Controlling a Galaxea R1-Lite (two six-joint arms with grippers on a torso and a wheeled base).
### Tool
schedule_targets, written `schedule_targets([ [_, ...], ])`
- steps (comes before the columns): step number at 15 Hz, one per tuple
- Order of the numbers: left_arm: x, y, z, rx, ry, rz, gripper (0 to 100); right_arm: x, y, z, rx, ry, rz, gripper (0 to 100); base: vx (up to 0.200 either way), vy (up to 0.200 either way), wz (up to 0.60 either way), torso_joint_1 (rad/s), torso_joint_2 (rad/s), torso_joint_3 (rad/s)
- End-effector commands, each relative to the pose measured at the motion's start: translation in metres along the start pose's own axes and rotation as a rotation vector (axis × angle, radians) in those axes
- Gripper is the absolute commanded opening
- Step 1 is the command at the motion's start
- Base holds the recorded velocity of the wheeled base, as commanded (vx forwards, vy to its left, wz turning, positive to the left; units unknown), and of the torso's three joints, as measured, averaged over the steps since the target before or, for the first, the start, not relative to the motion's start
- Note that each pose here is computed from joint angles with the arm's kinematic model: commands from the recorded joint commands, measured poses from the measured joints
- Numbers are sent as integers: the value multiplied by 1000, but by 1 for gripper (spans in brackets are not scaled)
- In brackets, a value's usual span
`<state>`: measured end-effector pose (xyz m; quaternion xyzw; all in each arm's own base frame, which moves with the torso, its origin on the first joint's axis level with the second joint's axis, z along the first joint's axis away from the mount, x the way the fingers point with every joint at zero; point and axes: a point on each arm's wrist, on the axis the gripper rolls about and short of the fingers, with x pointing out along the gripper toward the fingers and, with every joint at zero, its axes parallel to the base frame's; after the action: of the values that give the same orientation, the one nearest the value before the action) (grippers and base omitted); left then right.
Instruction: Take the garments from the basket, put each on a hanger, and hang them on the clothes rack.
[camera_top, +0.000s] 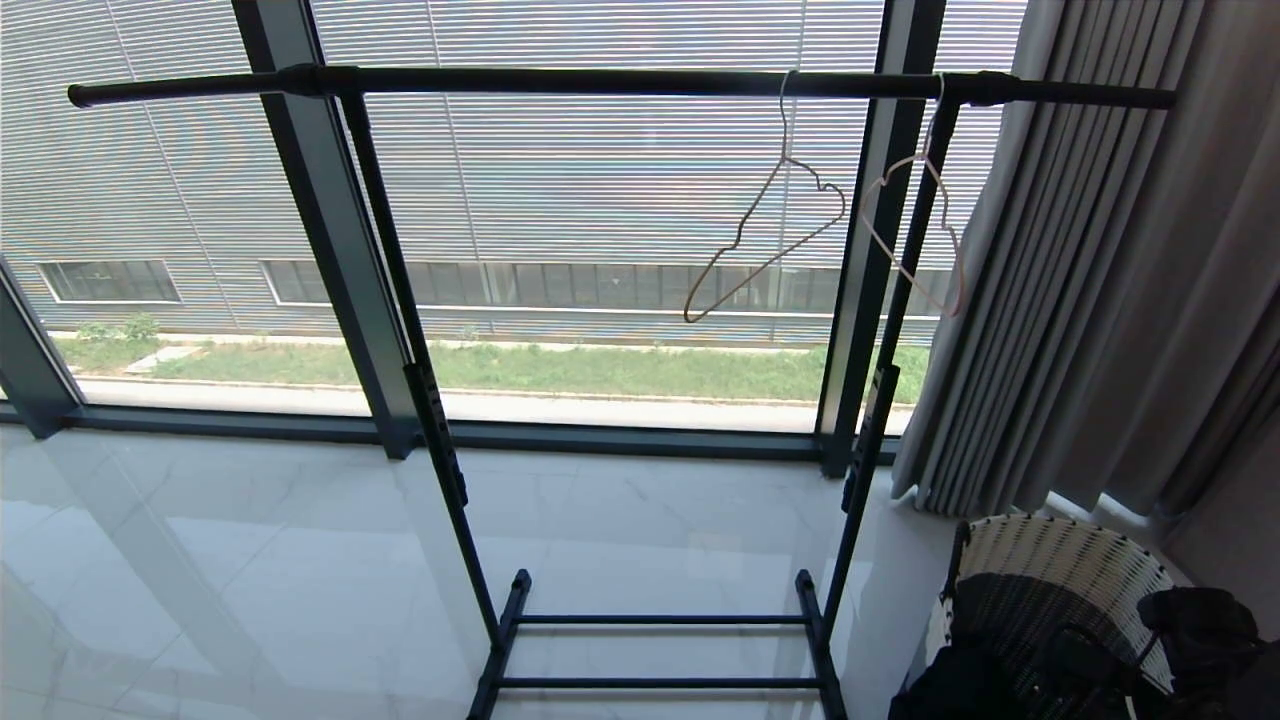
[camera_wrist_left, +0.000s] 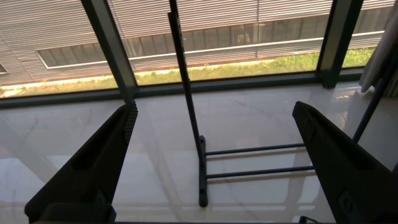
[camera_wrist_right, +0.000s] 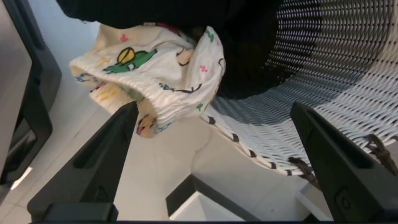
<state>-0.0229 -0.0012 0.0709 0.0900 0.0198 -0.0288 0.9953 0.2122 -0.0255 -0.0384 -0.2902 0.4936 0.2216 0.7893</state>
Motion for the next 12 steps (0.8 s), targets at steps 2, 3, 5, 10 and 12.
schedule_targets([
  [2,0,0,0,-2,2,1,100,-4,10,-8,5,11,19,100,0,0,0,0,0,0],
  [3,0,0,0,-2,2,1,100,-4,11,-8,5,12,18,100,0,0,0,0,0,0],
  [5,0,0,0,-2,2,1,100,-5,10,-8,4,5,10,100,0,0,0,0,0,0],
  [10,0,0,0,-1,2,1,100,-6,7,-5,0,-9,-19,100,0,0,0,-123,349,222],
  [12,0,0,0,-1,2,1,100,-8,2,-2,-1,-42,-53,100,0,0,0,-122,349,232],
])
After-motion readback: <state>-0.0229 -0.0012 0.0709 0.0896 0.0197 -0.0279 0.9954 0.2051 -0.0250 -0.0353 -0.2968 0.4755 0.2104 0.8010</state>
